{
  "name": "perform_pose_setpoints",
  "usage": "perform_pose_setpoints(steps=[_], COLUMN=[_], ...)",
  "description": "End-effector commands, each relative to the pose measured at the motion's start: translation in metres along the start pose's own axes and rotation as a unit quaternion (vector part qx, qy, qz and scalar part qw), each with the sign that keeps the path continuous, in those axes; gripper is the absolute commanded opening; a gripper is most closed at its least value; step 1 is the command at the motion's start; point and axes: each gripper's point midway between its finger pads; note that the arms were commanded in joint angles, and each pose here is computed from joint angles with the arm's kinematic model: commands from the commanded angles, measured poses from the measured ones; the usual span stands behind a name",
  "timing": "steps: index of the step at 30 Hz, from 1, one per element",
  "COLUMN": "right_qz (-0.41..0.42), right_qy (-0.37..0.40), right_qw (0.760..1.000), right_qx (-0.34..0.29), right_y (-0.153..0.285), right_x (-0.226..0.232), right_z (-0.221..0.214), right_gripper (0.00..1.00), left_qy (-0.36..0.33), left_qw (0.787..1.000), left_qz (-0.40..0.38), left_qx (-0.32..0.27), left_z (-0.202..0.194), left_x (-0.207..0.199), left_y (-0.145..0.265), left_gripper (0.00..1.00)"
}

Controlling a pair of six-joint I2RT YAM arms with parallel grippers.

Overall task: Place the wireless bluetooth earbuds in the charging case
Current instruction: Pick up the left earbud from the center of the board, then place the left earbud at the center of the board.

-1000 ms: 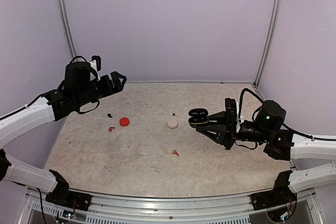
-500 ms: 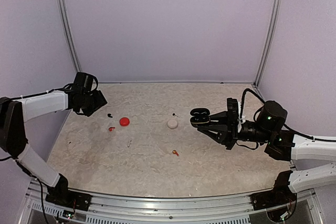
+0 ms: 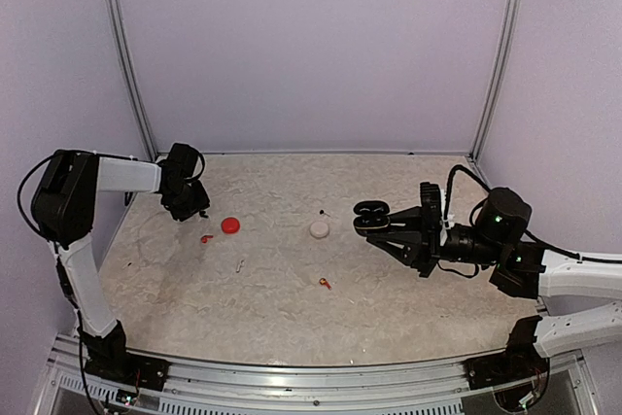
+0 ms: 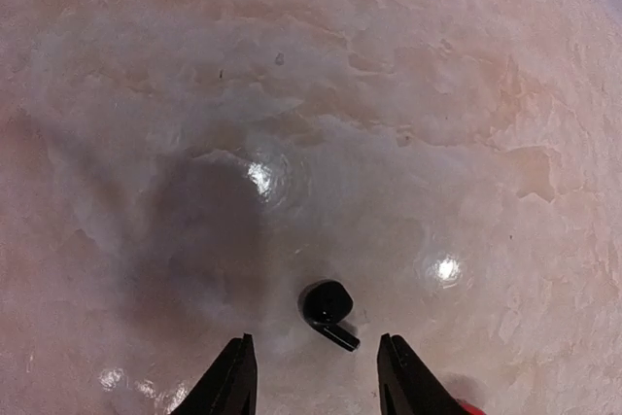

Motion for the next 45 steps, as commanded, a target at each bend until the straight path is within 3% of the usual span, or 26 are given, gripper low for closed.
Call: perform_pose_setpoints(steps=[1,20,25,31,35,45], right_qz=[-0.006,-0.002,-0.003,-0.004,-0.008,-0.015], right_qy=[0.004,0.004,0.004,0.003,0.001,-0.002], right_qw=[1.000,1.000,1.000,1.000,1.000,1.000], right_qx=[-0.004,-0.001,-0.003,-0.009,-0.010,-0.015], right_y=[0.004,0.001,0.003,0.005,0.008,0.013], right_x=[-0.003,-0.006,-0.006,-0.005,-0.005,-0.005], right_z=[0.000,-0.003,0.000,0.005,0.007,0.011], right_gripper=[0.00,0.00,0.00,0.00,0.00,0.00], left_qy=[-0.019,-0.053,-0.068,-0.129,-0.208,-0.397], left_qw=[0.999,0.997,0.997,0.991,0.977,0.906], left_qz=[0.029,0.050,0.043,0.011,-0.023,-0.125], left_qx=[0.002,0.039,0.022,-0.024,-0.029,0.078], left_z=[0.002,-0.020,-0.016,-0.013,-0.043,-0.183], left_x=[0.008,0.011,-0.001,-0.043,-0.072,-0.080], left_y=[-0.016,-0.050,-0.030,0.026,0.066,0.131], left_gripper=[0.42,0.13,0.10,0.10,0.12,0.11])
Point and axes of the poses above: each gripper's point midway between its finger pads, its own y axis back along the fingers, its own x axis along the line the jaws close on, z = x × y, and after that the axes turned 2 degrees about y, right-handed
